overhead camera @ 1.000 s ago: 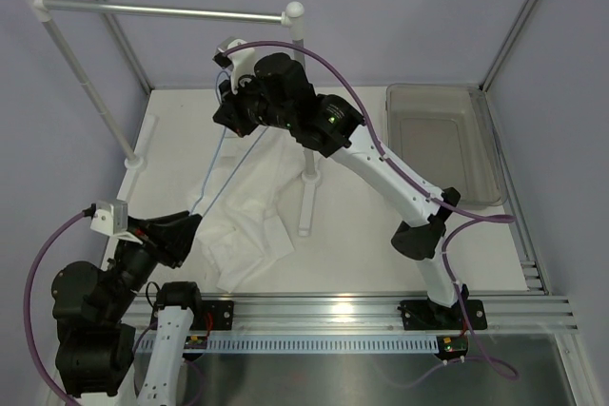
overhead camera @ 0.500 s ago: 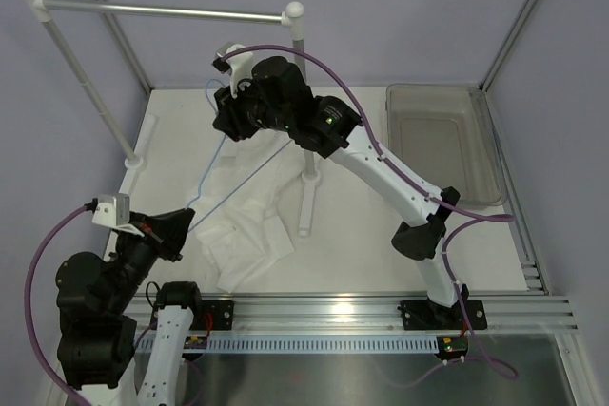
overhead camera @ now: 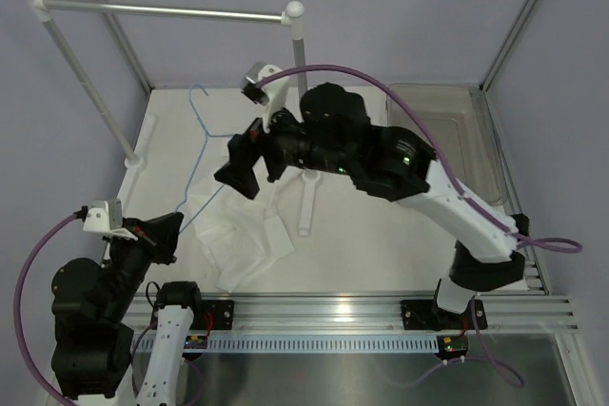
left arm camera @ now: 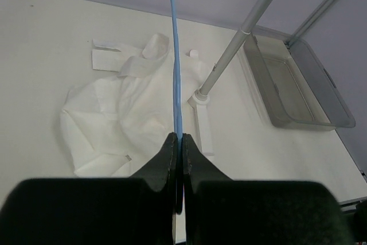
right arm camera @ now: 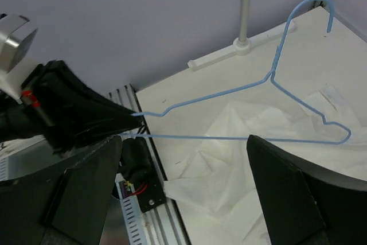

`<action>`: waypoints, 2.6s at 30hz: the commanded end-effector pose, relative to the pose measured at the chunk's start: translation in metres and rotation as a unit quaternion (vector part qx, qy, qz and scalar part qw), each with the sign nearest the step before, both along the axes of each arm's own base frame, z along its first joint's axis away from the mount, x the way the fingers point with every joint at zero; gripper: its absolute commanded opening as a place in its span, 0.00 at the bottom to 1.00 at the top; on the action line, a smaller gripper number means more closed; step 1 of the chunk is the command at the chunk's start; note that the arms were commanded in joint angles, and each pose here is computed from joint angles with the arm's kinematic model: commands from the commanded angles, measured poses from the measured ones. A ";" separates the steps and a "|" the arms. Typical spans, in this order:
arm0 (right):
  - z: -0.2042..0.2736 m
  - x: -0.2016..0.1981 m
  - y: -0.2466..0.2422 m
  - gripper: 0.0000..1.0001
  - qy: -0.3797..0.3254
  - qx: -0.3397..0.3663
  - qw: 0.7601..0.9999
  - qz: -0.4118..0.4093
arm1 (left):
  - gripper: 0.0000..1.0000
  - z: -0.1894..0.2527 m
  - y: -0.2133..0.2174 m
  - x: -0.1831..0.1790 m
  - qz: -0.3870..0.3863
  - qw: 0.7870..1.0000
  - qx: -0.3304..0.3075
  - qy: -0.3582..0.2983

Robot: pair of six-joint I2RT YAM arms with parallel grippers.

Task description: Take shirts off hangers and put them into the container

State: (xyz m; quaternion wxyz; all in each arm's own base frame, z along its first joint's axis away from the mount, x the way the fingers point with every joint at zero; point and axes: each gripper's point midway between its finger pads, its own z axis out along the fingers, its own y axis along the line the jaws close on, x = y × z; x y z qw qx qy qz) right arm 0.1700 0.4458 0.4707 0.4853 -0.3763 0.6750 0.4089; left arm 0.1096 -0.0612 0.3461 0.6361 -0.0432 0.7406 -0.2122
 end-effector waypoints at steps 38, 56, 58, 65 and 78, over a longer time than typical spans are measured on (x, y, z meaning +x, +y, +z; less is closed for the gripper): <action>-0.145 -0.094 -0.205 0.99 0.150 -0.008 0.986 -0.066 | 0.00 0.155 0.045 0.075 0.108 0.974 0.085 -0.181; -0.159 -0.077 -0.170 0.99 0.139 -0.046 0.986 -0.079 | 0.04 0.107 0.054 0.106 0.125 0.979 0.102 -0.124; -0.168 -0.068 -0.156 0.99 0.134 -0.066 0.985 -0.089 | 0.09 0.108 0.055 0.100 0.128 0.978 0.102 -0.130; -0.198 -0.038 -0.095 1.00 0.103 -0.109 0.983 -0.101 | 0.38 0.093 0.058 0.090 0.132 0.977 0.113 -0.121; -0.285 0.072 0.012 0.99 0.107 -0.215 0.956 -0.168 | 0.54 0.099 0.069 0.055 0.163 0.970 0.130 -0.125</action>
